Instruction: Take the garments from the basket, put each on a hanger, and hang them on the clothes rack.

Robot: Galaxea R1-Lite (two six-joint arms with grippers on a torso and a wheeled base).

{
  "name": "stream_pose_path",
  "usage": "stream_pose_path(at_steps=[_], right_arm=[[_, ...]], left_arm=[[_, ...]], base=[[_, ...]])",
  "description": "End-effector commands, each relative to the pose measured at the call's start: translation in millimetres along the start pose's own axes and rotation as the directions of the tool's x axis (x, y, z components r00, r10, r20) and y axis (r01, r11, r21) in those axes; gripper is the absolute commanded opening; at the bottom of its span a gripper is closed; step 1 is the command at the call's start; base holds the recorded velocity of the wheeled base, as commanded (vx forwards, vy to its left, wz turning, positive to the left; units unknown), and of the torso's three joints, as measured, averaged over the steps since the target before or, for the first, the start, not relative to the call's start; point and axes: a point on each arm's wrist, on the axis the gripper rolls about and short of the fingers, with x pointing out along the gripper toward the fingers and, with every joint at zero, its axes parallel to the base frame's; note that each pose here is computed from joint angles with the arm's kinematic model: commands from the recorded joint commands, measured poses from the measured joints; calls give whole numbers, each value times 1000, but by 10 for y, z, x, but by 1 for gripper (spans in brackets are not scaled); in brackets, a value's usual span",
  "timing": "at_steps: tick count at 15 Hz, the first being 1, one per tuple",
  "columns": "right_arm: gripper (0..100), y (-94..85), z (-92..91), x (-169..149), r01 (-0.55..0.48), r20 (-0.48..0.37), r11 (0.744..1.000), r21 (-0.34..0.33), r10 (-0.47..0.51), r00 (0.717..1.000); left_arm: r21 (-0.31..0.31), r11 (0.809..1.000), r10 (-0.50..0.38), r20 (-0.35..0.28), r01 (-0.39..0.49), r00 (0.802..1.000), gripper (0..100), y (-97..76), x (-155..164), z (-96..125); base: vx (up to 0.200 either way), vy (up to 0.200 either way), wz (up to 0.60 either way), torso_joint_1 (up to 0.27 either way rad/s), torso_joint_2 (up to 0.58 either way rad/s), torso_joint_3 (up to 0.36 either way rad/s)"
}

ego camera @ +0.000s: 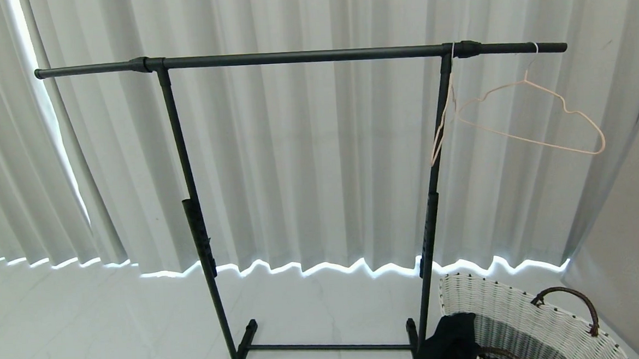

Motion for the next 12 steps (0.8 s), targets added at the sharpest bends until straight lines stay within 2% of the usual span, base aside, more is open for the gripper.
stream_pose_path(at_steps=[1, 5, 8, 12], right_arm=[[100, 0, 2, 0, -2, 0, 1000, -2, 2, 1000], [100, 0, 2, 0, 0, 0, 1000, -15, 0, 1000], [100, -1, -2, 1, 1, -2, 1000, 28, -1, 1000], [100, 0, -2, 1, 0, -2, 1000, 15, 0, 1000]], left_arm=[[0, 1000, 1, 0, -1, 1000, 100, 0, 1, 1], [0, 1000, 1, -2, -1, 1000, 100, 0, 1, 0], [0, 1000, 1, -2, -1, 1000, 100, 0, 1, 0], [-1, 1000, 1, -2, -1, 1000, 100, 0, 1, 0]], base=[[0, 0, 0, 0, 0, 0], [0, 0, 0, 0, 0, 0], [0, 0, 0, 0, 0, 0], [0, 0, 0, 0, 0, 0]])
